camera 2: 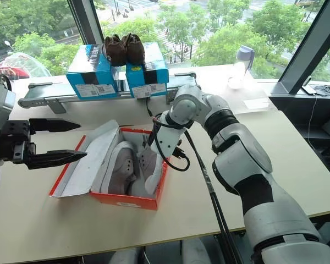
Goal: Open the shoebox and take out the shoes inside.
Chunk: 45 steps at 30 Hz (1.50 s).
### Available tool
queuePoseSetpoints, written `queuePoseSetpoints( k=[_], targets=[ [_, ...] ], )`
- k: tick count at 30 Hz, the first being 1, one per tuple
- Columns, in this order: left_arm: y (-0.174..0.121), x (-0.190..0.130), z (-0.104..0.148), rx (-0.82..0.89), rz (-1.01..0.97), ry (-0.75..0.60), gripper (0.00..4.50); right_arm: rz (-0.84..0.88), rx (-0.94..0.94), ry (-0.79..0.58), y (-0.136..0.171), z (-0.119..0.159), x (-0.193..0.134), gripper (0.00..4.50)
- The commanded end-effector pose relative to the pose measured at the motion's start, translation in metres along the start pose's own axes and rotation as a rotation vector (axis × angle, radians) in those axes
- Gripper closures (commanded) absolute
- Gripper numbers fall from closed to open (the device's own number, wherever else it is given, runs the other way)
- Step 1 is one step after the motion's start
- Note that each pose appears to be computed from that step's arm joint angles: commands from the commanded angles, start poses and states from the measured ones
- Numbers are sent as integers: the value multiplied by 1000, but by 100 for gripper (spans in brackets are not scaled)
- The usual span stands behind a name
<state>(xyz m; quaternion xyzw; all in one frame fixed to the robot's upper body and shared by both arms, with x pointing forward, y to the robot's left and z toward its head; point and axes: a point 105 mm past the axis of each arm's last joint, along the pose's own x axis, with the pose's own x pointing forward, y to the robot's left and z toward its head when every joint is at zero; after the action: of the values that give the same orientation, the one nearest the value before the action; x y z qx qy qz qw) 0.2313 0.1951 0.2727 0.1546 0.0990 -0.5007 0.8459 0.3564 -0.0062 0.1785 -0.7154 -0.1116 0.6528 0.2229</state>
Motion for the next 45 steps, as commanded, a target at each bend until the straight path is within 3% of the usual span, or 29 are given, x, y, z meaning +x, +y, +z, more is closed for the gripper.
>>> queuePoseSetpoints(
  k=[1,4,8,13,16,18,24,31,37,45],
  targets=[
    [-2,-1,9,47,6,-6,0,69,1,-38,11,7,22,344],
    [-2,-1,9,48,8,-5,0,71,1,-38,10,7,22,444],
    [-1,0,9,47,7,-7,0,27,-1,-47,3,9,21,444],
    [-1,1,9,48,4,-10,0,-123,68,-142,-29,19,5,444],
    [1,1,9,49,2,-10,0,-258,217,-298,-64,30,-26,376],
    [2,1,9,51,0,-8,0,-305,247,-348,-75,34,-43,305],
    [6,7,12,64,-29,-18,0,-411,253,-255,-82,25,-84,103],
    [10,13,11,74,-52,-24,0,-318,215,-47,-54,3,-108,103],
    [12,17,11,81,-65,-33,0,-173,133,2,-26,-3,-71,103],
    [9,16,10,79,-56,-35,0,-40,26,-5,-13,2,-40,103]
  ],
)
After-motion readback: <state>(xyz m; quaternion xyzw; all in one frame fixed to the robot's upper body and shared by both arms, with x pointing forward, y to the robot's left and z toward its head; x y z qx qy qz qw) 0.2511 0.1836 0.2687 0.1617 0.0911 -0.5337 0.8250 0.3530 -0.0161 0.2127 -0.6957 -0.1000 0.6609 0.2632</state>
